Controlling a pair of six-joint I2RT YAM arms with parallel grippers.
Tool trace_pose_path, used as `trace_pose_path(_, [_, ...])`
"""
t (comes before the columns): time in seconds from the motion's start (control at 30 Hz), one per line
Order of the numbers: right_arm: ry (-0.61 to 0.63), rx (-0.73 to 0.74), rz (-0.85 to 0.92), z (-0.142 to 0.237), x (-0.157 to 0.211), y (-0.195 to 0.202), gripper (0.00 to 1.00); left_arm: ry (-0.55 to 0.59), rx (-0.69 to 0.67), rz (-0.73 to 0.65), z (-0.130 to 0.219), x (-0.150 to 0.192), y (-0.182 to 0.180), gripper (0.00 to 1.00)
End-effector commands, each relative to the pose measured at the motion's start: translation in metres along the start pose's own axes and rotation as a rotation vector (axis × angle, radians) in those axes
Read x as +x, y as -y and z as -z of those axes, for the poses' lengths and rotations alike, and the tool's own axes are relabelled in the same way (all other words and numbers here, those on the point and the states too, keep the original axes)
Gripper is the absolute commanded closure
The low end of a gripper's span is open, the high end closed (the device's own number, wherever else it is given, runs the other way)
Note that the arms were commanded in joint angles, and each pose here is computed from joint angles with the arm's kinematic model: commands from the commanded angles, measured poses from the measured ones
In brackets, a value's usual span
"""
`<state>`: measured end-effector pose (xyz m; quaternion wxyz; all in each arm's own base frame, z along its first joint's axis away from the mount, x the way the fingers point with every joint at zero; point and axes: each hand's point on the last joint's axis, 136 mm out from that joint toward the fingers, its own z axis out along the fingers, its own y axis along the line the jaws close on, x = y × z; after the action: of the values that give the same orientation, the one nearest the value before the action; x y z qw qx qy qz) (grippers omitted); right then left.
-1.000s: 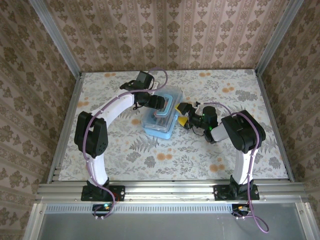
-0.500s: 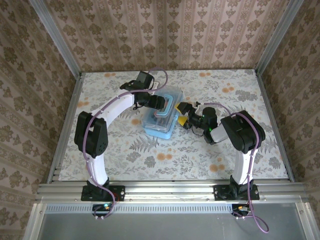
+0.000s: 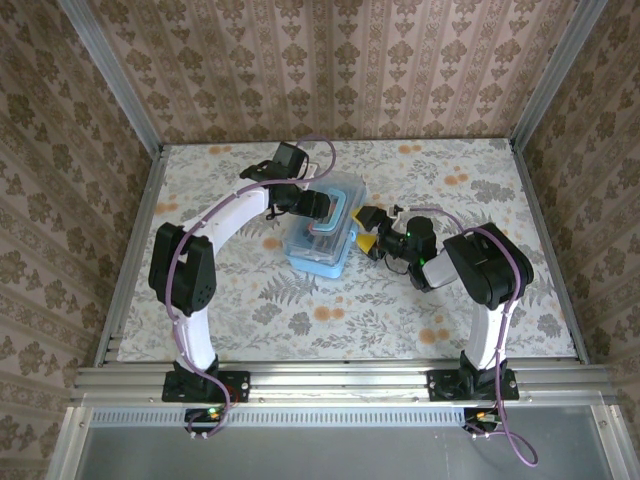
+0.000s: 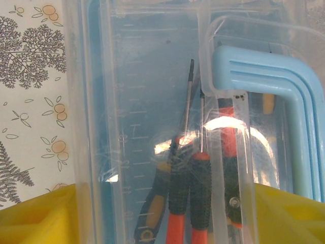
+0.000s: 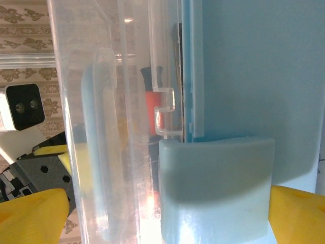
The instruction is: Pack the tool kit
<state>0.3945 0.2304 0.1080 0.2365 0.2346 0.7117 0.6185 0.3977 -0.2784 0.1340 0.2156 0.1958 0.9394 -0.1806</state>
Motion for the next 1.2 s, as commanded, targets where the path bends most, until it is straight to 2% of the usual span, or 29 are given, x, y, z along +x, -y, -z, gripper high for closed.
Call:
trace_pose_path(0.0, [0.036, -0.060, 0.037, 0.006, -0.005, -0.021, 0.00, -0.320, 0.021, 0.085, -0.049, 0.089, -0.003, 0.67])
trace_pose_path(0.7, [0.052, -0.079, 0.068, 0.010, -0.007, -0.033, 0.00, -0.331, 0.013, 0.081, -0.052, 0.092, -0.002, 0.67])
trace_pose_path(1.17, [0.079, -0.074, 0.062, 0.014, -0.010, -0.031, 0.00, -0.340, -0.017, 0.065, -0.052, 0.094, -0.001, 0.61])
